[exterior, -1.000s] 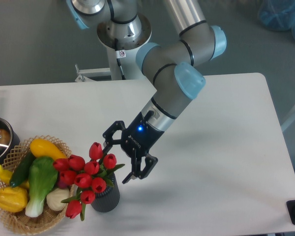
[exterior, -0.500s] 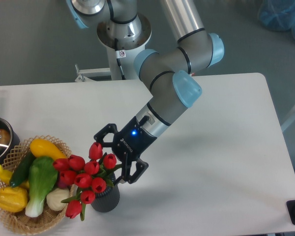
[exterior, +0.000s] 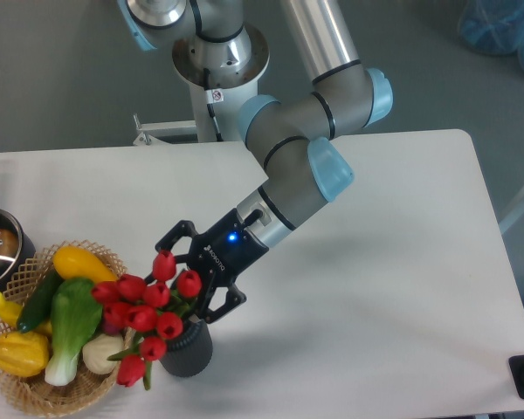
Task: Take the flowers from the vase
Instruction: 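Lower the gripper around the tulip stems above the vase rim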
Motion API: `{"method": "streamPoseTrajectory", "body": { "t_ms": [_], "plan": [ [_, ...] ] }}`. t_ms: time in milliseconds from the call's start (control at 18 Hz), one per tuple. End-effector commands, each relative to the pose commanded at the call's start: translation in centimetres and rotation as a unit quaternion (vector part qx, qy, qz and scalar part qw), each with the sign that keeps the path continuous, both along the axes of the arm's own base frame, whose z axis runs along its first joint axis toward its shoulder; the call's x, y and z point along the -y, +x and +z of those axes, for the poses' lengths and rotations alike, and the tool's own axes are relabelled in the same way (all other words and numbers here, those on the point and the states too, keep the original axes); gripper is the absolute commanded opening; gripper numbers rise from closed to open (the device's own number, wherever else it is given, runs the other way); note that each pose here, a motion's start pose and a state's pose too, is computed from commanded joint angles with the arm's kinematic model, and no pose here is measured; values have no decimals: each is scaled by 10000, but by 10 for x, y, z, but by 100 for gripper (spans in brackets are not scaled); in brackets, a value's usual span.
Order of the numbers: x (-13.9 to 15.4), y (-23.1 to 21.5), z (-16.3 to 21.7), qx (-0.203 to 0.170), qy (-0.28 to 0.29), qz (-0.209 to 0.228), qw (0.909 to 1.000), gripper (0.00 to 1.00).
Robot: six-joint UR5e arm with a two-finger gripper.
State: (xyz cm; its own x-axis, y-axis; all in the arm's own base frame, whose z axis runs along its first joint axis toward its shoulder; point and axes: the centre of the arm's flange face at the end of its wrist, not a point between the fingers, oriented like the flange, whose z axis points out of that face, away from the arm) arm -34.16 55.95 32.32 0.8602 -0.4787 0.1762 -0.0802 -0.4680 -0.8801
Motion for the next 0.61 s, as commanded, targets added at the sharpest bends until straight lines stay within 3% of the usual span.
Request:
{"method": "streamPoseTrajectory", "body": {
  "t_ms": [167,611],
  "plan": [
    [3,-3,5,-15,24,50,10000,1],
    [22,-23,32,199,252,327,9989,1]
  ]
}}
